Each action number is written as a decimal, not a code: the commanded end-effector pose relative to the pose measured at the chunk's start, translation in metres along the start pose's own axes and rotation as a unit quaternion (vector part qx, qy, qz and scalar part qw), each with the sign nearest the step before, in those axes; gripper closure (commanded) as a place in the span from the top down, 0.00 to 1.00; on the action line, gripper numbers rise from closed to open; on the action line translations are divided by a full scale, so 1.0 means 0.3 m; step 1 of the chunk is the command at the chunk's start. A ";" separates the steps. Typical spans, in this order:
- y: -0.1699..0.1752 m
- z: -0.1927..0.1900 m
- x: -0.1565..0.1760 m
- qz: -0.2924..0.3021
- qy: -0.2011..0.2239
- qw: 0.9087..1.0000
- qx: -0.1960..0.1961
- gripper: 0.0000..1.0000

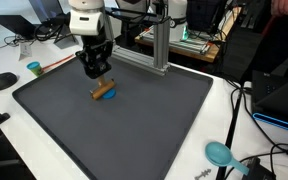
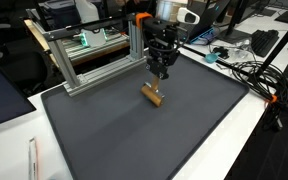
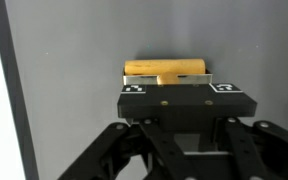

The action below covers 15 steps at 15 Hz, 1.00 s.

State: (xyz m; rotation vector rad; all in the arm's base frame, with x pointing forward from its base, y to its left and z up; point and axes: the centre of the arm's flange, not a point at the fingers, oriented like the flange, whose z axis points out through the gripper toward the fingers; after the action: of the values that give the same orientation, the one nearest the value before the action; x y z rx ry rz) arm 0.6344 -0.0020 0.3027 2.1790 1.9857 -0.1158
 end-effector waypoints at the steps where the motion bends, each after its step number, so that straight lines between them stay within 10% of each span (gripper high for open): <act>1: -0.014 0.110 -0.011 0.005 -0.020 0.999 0.025 0.22; 15: -0.094 -0.049 -0.043 0.039 -0.025 0.999 -0.003 0.22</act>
State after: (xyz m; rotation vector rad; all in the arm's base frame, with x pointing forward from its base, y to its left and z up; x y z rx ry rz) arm 0.6306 -0.0027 0.2935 2.1831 1.8999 -0.1902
